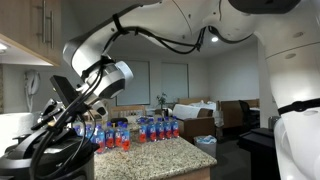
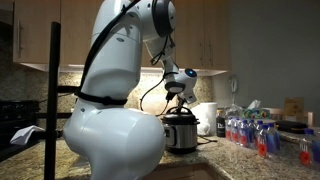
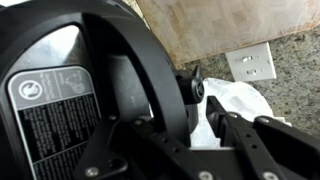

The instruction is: Uncover the cooker and put the lid on the counter

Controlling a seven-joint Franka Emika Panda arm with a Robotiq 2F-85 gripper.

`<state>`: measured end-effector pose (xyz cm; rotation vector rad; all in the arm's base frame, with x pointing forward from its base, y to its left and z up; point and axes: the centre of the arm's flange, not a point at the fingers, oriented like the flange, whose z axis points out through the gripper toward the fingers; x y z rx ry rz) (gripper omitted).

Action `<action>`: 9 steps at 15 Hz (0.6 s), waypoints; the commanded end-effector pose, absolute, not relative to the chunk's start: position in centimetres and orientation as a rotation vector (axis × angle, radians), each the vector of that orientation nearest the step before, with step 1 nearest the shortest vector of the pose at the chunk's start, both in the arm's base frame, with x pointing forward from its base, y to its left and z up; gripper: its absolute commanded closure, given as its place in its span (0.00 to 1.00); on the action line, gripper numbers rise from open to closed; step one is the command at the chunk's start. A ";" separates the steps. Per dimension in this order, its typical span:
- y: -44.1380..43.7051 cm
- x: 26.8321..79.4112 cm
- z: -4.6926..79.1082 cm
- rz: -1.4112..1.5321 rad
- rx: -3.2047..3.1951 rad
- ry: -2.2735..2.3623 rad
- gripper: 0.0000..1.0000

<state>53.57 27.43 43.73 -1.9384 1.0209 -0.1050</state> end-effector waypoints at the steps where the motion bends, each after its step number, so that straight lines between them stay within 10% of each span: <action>1: 27.5 51.2 43.6 -0.289 -1.865 0.995 0.90; 9: 28.6 48.3 44.8 -0.510 -1.851 0.888 0.92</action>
